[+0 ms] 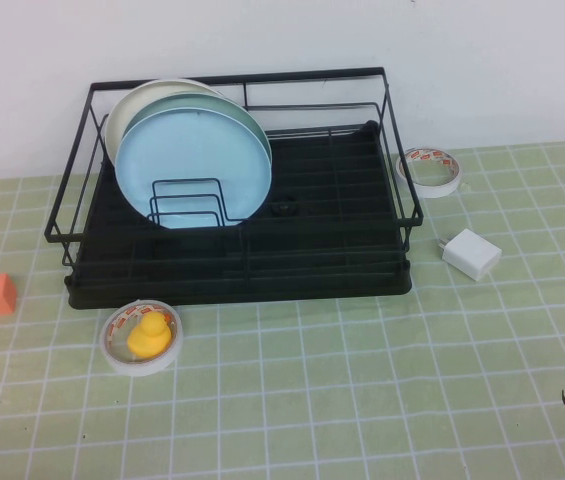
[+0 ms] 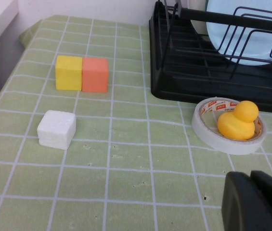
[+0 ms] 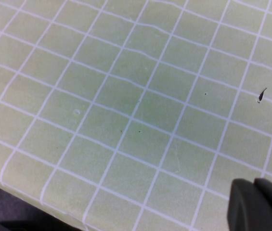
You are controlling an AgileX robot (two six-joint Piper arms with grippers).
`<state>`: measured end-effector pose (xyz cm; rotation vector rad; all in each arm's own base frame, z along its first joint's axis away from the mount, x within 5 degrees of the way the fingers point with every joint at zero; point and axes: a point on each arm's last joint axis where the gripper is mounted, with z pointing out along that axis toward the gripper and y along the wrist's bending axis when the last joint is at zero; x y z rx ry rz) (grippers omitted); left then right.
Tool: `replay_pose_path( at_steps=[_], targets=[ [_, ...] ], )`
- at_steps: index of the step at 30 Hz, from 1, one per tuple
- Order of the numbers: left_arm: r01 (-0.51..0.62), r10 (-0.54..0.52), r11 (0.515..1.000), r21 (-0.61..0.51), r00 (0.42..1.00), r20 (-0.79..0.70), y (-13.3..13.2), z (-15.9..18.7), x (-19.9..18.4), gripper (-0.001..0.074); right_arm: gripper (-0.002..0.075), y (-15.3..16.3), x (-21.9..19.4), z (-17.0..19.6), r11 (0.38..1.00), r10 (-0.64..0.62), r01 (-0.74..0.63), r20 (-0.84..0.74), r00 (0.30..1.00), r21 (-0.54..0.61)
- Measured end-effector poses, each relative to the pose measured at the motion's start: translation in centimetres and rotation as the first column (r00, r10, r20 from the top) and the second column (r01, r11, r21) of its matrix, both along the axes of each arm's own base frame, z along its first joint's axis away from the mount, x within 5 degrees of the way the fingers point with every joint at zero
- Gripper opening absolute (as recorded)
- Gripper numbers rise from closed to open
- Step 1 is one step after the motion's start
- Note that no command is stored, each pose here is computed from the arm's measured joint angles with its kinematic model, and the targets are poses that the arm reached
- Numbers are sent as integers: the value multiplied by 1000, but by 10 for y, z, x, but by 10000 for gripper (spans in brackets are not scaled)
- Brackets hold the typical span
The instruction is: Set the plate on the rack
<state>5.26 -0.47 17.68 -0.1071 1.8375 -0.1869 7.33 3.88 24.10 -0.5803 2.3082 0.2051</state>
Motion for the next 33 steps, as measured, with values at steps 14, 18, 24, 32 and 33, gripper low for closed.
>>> replay_pose_path(
  at_steps=[14, 18, 24, 32, 33],
  targets=[
    [0, 0, 1000, 0, 1000, 0, 0, 0, 0, -1, -2, 0, 0, 0, 1000, 0, 0, 0, 1000, 0],
    [0, 0, 1000, 0, 1000, -1, 0, 0, 0, -1, -2, 0, 0, 0, 1000, 0, 0, 3, 1000, 2],
    [0, 0, 1000, -2, 1000, -1, 0, 0, 0, -1, -2, -16, -6, 9, 996, 12, 3, 174, 985, -90],
    [0, 0, 1000, -2, 1000, -2, 0, 0, 0, -1, -2, -37, -33, 20, 955, -297, 276, 309, 904, 110],
    [0, 0, 1000, -2, 1000, -2, 0, 0, 0, -1, -2, -38, -37, 21, 948, -319, 295, 330, 888, 123]
  ],
)
